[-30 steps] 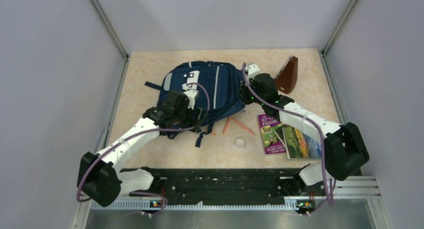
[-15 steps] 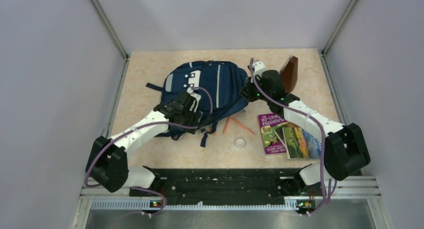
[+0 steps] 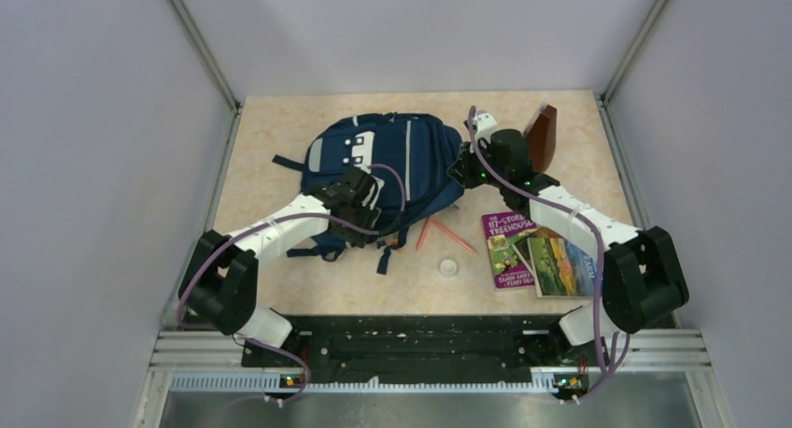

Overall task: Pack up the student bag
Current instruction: Unzip the student bag at the center of the board.

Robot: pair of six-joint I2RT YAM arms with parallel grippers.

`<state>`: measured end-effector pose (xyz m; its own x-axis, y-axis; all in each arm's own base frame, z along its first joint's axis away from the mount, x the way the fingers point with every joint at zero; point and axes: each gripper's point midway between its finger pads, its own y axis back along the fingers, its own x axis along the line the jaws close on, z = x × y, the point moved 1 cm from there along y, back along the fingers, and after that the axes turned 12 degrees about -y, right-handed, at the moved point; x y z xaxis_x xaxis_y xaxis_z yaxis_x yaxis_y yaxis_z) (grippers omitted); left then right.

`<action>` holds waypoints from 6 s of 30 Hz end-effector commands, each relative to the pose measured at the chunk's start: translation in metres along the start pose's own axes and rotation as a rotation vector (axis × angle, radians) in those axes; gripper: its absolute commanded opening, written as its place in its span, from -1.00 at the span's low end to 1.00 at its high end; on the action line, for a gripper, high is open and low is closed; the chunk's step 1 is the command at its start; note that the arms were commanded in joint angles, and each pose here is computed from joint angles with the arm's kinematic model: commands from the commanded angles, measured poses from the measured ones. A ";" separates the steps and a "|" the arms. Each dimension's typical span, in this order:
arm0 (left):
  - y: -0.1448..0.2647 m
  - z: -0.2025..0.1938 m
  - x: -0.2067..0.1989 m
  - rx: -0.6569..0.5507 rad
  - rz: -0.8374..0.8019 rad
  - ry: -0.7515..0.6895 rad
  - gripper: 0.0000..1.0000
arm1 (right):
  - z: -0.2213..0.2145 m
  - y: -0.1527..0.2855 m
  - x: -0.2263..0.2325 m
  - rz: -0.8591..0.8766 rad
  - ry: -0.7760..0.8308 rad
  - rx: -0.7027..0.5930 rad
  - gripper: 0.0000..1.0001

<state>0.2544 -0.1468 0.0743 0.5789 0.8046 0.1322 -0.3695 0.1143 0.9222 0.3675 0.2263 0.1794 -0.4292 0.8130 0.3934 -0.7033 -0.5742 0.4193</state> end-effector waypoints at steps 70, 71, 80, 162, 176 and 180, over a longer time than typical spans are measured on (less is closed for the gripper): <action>0.066 0.037 0.001 -0.299 -0.021 0.076 -1.00 | -0.140 -0.037 0.172 0.278 -0.217 -0.225 0.09; 0.066 0.037 0.001 -0.299 -0.022 0.076 -1.00 | -0.139 -0.038 0.171 0.271 -0.212 -0.233 0.09; 0.066 0.036 0.002 -0.298 -0.014 0.077 -1.00 | -0.139 -0.052 0.166 0.227 -0.166 -0.246 -0.20; 0.089 0.066 -0.014 -0.489 -0.140 -0.035 0.42 | -0.147 0.027 0.113 0.203 -0.123 -0.106 -1.00; 0.051 0.064 -0.078 -0.460 -0.362 -0.284 0.36 | -0.134 0.041 0.120 0.254 -0.155 -0.147 -1.00; 0.040 0.058 -0.087 -0.420 -0.414 -0.278 0.36 | -0.134 0.042 0.119 0.254 -0.154 -0.148 -1.00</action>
<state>0.2302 -0.2300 0.1221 0.8466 0.5312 -0.0348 -0.3345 0.5817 0.7414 0.2066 0.3070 0.1005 -0.4808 0.6783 0.5556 -0.6534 -0.6997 0.2889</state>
